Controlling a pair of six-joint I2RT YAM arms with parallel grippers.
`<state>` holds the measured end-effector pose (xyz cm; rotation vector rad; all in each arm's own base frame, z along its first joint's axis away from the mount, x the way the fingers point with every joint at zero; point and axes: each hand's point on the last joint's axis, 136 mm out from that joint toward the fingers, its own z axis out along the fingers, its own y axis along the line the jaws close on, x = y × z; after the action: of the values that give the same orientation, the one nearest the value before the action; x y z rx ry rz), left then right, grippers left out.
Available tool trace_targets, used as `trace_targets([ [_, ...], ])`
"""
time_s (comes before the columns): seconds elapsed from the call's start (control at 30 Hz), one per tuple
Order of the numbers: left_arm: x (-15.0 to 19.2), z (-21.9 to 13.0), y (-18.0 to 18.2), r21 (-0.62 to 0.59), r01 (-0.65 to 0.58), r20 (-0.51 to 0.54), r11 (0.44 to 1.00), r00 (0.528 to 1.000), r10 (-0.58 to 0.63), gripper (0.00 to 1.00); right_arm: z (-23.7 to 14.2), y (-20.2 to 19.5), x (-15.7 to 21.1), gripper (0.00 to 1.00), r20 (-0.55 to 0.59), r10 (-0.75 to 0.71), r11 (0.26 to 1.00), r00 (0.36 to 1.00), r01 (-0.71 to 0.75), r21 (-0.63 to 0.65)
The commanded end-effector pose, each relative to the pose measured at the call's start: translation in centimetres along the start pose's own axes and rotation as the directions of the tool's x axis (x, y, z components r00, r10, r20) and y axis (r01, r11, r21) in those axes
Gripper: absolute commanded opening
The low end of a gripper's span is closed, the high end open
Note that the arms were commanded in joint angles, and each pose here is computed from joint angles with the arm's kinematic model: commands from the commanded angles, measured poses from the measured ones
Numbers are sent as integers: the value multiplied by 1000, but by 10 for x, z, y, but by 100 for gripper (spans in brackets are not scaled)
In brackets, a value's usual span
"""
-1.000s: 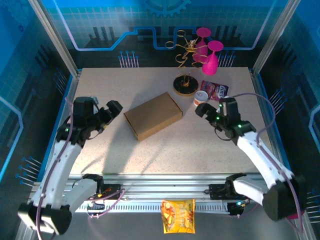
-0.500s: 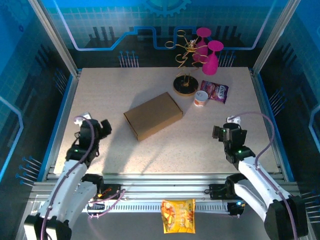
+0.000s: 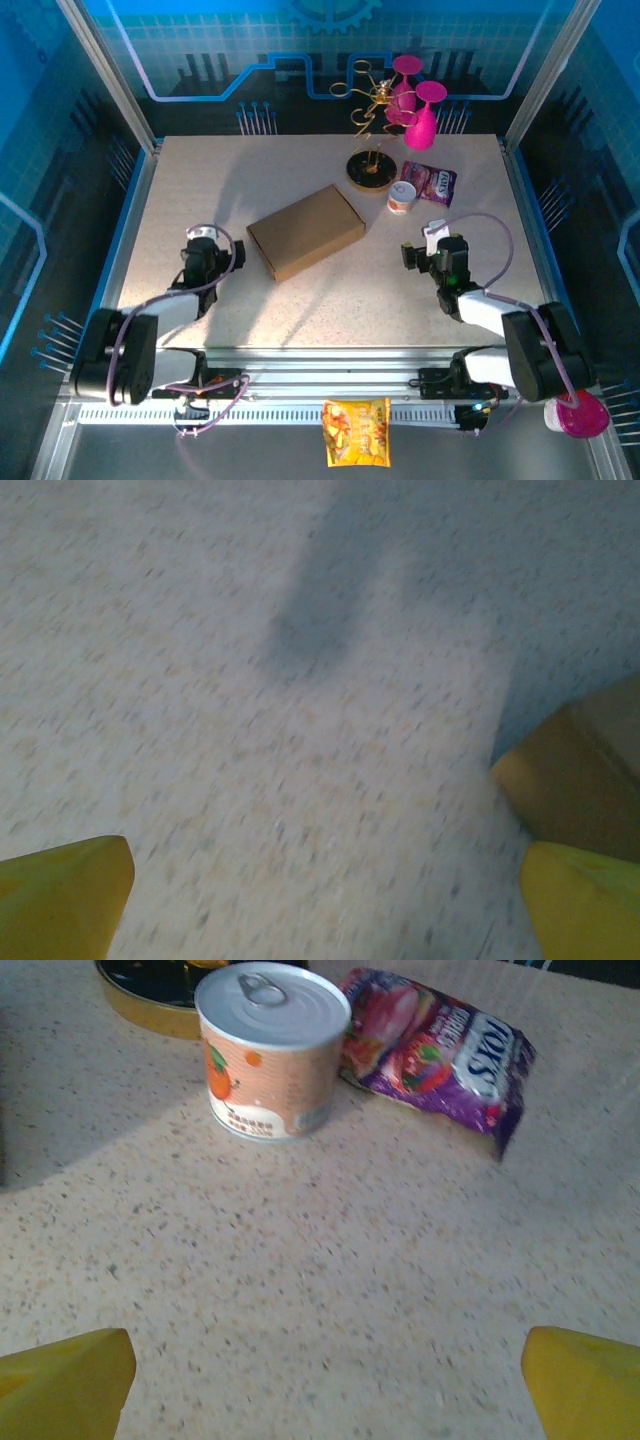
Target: Fold the paper box
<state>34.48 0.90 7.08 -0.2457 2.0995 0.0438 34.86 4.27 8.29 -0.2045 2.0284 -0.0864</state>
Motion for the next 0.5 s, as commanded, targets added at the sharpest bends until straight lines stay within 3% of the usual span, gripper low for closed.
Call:
trace_targets([
  [0.0, -58, 13, -22, 94, -50, 156, 994, 987, 35, 99, 8, 0, -54, 100, 195, -24, 999, 981, 30, -28],
  [0.13, -43, 24, -17, 84, -66, 226, 994, 973, 46, 99, 18, -2, -47, 100, 213, -25, 999, 977, 31, -26],
  [0.17, -49, 22, -13, 82, -57, 295, 995, 955, 30, 99, 19, -8, -42, 100, 207, 1, 1000, 978, 1, -11],
  [0.27, -46, 23, -7, 90, -18, 246, 996, 969, -5, 99, 23, -25, -36, 100, 235, 57, 997, 970, -68, 40],
  [0.4, -47, 29, -4, 69, 0, 223, 998, 975, -16, 99, 36, -32, -33, 100, 139, 89, 993, 986, -98, 60],
  [0.47, -47, 29, -4, 69, 1, 220, 998, 975, -17, 99, 36, -33, -33, 100, 151, 84, 994, 985, -94, 63],
])
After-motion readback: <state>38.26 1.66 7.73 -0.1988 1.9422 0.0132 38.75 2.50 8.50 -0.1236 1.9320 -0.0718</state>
